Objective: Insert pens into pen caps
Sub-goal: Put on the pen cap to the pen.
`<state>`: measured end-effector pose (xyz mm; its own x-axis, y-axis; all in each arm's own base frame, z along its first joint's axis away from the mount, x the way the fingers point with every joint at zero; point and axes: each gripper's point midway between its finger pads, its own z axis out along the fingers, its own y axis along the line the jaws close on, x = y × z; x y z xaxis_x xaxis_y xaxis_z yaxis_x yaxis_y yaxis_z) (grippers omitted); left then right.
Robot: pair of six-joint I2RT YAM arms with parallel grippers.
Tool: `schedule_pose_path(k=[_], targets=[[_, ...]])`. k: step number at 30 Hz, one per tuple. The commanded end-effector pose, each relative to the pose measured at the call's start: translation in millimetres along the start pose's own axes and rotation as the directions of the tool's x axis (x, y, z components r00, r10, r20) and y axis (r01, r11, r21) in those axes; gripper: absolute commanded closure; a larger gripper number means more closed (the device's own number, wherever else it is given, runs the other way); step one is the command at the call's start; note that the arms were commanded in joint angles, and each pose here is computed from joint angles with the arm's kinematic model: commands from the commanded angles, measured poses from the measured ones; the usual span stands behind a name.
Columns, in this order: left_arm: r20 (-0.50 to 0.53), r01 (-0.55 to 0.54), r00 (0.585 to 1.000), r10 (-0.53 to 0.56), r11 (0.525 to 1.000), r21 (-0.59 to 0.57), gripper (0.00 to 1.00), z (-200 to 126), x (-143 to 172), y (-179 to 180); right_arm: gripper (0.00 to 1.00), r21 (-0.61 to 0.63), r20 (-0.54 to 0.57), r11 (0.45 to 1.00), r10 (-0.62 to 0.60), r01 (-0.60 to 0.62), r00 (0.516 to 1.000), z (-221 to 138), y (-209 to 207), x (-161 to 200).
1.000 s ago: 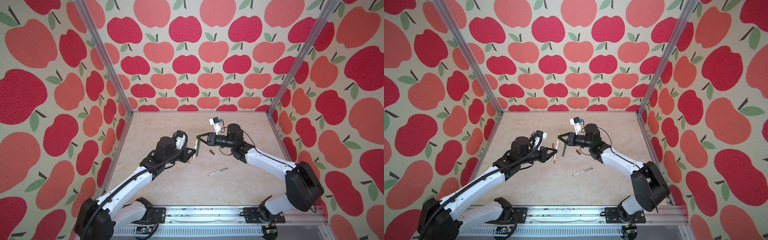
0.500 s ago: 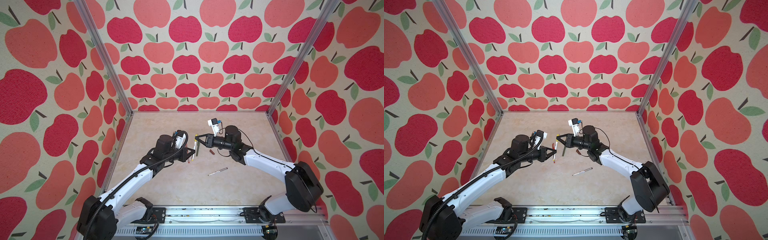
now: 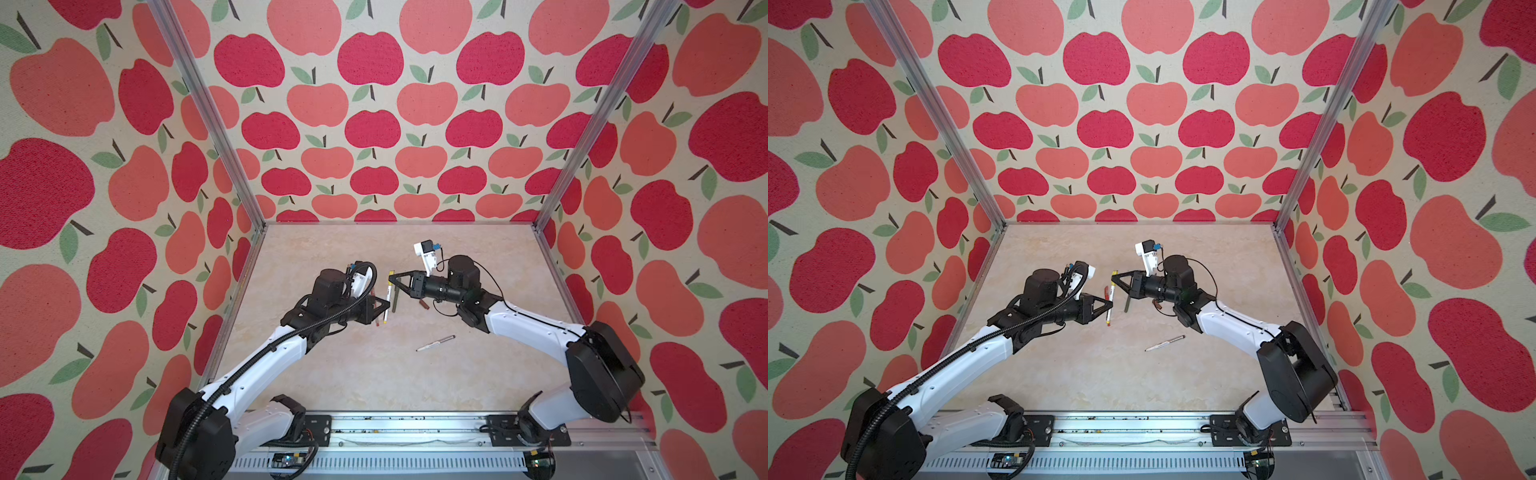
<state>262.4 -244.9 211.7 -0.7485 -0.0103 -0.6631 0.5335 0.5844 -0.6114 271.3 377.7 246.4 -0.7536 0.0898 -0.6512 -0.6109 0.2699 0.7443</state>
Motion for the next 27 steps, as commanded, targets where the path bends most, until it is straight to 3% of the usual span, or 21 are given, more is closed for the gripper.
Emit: schedule_pose_path(k=[1,27], targets=[[0.427,-0.194,0.884,0.191,0.98,-0.037,1.0,-46,-128,-37,1.0,0.01,-0.414,0.987,0.151,-0.161,0.898,-3,-9,128],[0.442,-0.233,0.868,0.225,0.972,-0.036,1.0,-52,-142,-43,1.0,0.025,-0.437,0.987,0.152,-0.157,0.886,-3,-9,143]])
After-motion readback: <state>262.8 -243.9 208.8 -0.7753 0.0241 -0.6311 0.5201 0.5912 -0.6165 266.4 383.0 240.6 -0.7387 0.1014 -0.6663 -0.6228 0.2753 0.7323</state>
